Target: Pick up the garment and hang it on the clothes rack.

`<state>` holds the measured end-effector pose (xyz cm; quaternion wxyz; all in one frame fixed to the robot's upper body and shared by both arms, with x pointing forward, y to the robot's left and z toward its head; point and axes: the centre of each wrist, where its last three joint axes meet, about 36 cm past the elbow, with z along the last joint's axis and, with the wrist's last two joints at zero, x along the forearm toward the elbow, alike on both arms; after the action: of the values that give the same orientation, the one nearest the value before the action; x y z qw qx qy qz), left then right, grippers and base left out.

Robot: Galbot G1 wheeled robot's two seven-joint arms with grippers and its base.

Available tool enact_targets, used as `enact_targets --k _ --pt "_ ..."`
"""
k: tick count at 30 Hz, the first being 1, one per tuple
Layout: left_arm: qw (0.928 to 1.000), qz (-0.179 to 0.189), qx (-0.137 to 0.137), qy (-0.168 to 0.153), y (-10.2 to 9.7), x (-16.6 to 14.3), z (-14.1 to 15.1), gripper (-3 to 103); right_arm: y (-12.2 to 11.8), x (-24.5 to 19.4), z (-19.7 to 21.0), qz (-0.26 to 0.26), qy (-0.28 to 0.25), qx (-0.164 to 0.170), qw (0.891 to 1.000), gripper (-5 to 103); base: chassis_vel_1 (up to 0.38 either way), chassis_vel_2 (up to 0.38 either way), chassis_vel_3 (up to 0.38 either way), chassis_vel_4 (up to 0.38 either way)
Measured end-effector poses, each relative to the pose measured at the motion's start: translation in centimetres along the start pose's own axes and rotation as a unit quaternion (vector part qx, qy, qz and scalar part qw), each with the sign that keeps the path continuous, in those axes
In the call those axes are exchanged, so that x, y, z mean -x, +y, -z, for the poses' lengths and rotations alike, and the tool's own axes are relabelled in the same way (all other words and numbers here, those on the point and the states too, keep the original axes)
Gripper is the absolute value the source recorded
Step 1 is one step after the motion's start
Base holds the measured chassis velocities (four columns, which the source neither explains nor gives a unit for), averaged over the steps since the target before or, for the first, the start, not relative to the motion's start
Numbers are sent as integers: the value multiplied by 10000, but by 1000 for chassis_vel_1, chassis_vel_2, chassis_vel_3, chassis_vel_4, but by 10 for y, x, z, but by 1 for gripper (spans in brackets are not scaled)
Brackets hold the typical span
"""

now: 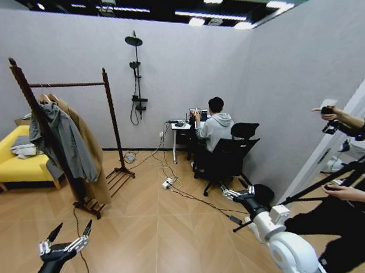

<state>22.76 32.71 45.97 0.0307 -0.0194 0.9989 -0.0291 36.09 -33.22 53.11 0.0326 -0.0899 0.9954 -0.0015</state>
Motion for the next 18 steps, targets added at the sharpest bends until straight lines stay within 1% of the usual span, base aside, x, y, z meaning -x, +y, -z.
enact_targets --k 5,18 --pt "10000 0 0 0 0 0 0 100 -1 0 -3 -4 34 -37 10000 100 0 0 0 0" --pt "10000 0 0 0 0 0 0 100 1 1 -9 74 108 10 9999 100 0 0 0 0"
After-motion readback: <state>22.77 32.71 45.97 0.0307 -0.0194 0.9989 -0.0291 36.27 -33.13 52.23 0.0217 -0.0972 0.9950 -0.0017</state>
